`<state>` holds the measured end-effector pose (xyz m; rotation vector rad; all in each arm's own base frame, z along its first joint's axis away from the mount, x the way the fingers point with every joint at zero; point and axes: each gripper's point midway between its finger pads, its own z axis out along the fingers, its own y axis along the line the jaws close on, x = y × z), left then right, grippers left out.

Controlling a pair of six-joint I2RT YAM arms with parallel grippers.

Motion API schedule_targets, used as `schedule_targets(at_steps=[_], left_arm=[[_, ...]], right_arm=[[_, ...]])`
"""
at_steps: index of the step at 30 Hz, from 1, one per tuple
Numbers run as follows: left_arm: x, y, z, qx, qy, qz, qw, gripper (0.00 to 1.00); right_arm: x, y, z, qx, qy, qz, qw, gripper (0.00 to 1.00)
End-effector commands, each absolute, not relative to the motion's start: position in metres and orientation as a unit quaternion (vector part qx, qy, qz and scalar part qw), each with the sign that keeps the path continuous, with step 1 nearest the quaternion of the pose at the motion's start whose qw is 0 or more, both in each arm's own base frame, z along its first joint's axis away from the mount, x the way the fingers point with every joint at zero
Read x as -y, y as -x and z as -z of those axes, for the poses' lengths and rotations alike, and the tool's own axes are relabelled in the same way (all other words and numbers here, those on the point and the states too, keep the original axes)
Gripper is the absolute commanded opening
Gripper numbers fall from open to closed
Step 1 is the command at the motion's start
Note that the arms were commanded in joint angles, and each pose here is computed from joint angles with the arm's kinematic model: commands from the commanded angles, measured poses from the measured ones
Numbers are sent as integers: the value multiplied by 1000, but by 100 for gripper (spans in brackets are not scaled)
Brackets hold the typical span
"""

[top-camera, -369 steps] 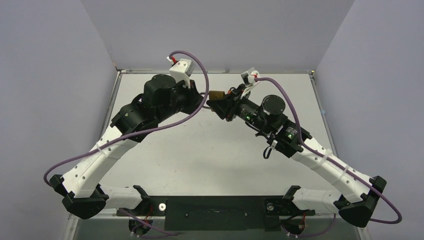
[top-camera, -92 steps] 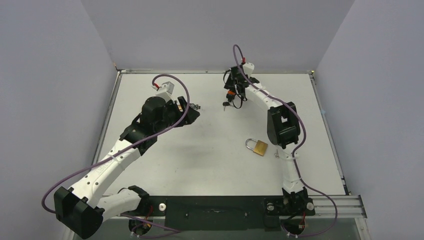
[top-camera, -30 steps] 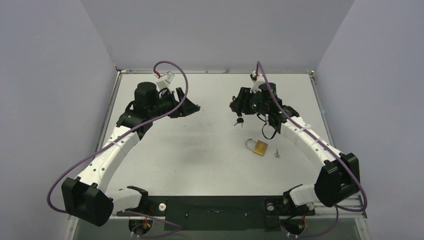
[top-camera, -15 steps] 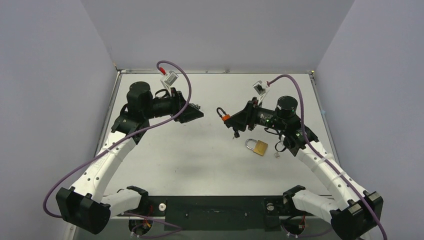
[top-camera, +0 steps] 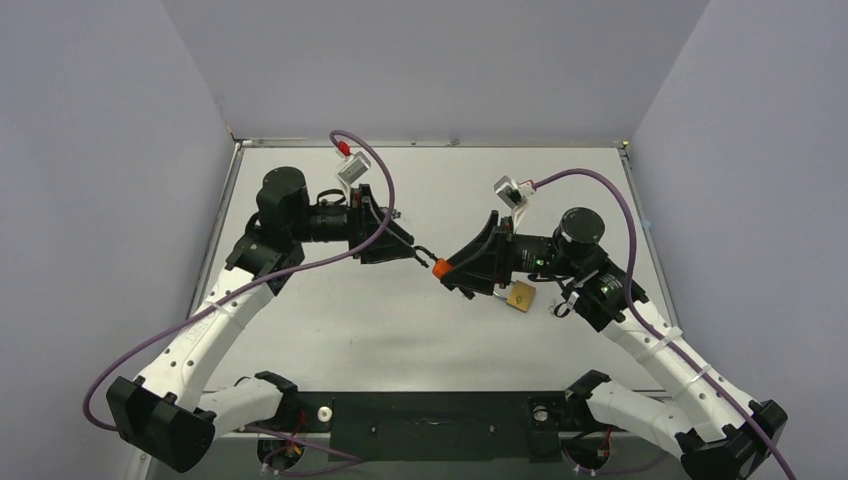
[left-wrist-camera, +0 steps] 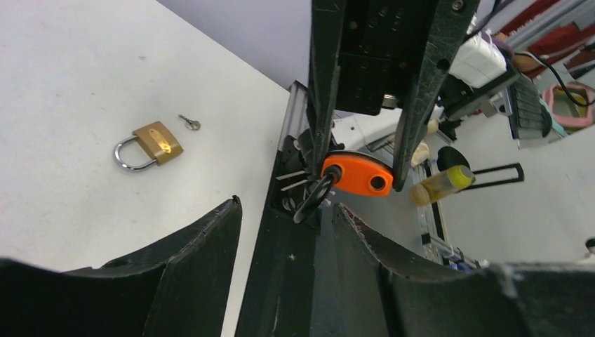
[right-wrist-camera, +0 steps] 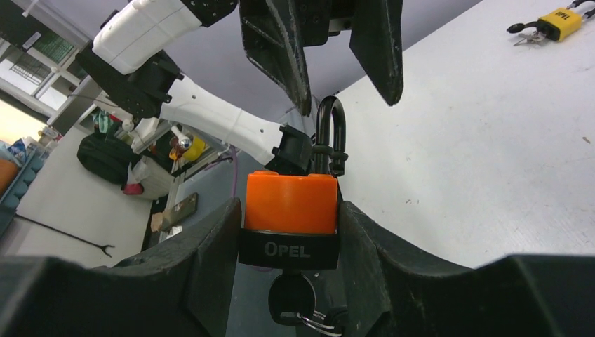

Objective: Lock with the key
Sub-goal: Pick up the lock from the center of the board.

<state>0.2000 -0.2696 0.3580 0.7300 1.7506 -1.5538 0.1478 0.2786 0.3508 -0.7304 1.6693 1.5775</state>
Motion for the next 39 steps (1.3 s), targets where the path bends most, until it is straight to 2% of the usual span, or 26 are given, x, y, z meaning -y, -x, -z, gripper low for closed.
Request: schedule_targets(at_steps=[1,23,25,26,28,29,31,32,34,38,39], left_arm=[[276,-171,-384,-616,-353,610,352,47],[281,-162,-373,-632,-371,593,334,15],[281,-163,-371,-636,-368,591,333,7],[281,-165,-371,-640,-364,588,335,0],[281,-169,-370,-648,-354,582,341,0],[281,-171,-371,-649,-351,580,345,0],[282,-177,-376,-650,-334,578,363,0],[282,-179,-379,-654,-318,580,366,0],[282,-182,-391,-645,-303,587,384,0],[277,-189,-415,-634,-270,584,429,0],[276,-193,-420,-635,-258,581,439,0]], right_arm=[[-285,-142,-382,-609,326,-606,394,0],[-282,-145,-377,-626,330,-581,403,0],[-282,-146,-376,-627,330,-578,405,0],[-282,-147,-376,-628,330,-574,409,0],[-282,-151,-375,-633,327,-567,413,1],[-281,-153,-374,-637,325,-562,416,4],[-281,-157,-372,-642,320,-555,421,20],[-281,-158,-372,-643,320,-552,425,32],[-280,-165,-369,-650,311,-539,435,46],[-272,-186,-368,-663,280,-513,468,66],[-270,-190,-368,-665,270,-510,474,68]])
